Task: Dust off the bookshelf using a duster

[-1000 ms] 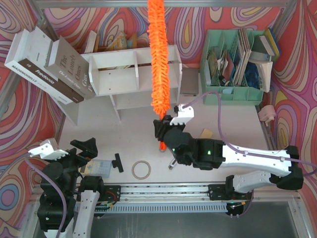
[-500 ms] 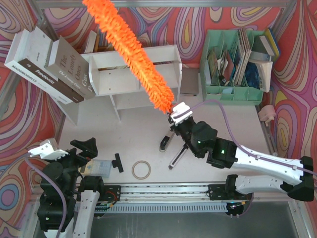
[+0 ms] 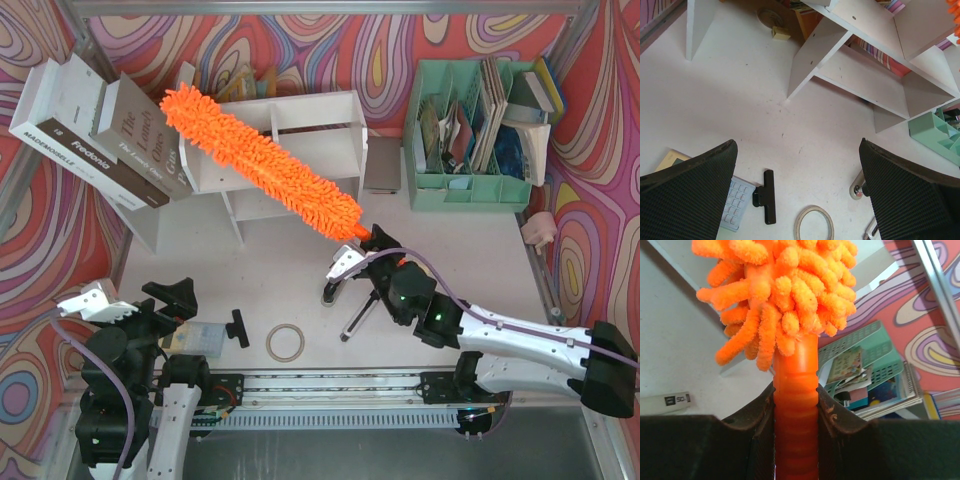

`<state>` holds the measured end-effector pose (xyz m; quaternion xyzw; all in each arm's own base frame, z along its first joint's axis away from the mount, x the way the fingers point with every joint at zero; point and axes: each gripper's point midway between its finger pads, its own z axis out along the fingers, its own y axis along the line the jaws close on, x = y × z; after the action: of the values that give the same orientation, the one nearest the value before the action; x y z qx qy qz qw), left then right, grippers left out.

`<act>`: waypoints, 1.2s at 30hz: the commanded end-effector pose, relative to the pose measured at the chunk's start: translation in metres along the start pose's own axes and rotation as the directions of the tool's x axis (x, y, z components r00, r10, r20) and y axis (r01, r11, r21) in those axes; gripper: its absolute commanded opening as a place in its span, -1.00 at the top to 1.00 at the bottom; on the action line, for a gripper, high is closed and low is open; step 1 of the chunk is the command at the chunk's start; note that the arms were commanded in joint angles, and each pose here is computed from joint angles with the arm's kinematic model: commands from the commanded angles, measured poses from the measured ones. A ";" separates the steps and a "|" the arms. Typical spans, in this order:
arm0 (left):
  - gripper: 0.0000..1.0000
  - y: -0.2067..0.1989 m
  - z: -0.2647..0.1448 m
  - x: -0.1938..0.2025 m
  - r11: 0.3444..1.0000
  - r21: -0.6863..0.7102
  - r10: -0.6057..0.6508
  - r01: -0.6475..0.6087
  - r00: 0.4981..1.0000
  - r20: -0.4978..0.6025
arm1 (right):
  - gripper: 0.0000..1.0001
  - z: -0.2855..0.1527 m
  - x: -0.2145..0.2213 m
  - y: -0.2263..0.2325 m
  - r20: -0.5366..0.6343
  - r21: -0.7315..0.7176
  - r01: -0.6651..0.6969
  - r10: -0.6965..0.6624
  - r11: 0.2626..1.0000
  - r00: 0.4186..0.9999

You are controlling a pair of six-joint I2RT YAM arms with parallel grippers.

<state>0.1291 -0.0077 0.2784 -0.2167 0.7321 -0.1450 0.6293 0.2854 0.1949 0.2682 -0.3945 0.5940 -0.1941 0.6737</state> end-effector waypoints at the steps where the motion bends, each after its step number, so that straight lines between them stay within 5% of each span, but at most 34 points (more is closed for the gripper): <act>1: -0.96 -0.003 0.001 -0.003 1.000 0.018 -0.002 0.001 1.000 0.022 | 1.00 -0.002 -0.020 -0.042 0.079 0.159 -0.023 0.010 0.987 0.997; 7: -0.97 -0.004 0.000 -0.003 1.000 0.026 -0.002 0.002 1.000 0.024 | 1.00 -0.009 -0.020 -0.056 0.098 0.200 -0.016 -0.004 0.980 0.995; 18: -0.97 -0.005 -0.005 -0.005 0.999 0.044 -0.007 0.005 0.999 0.049 | 1.00 -0.034 0.013 -0.015 0.006 -0.157 0.153 -0.154 0.976 0.988; 36: -0.97 -0.005 -0.002 -0.004 0.999 0.035 -0.005 0.004 0.999 0.038 | 1.00 -0.070 0.065 -0.006 -0.133 -0.269 0.166 -0.207 0.949 0.969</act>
<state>0.1250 -0.0092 0.2804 -0.2121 0.7238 -0.1522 0.6387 0.2366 0.1359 0.2193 -0.5394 0.6154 -0.2024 0.5379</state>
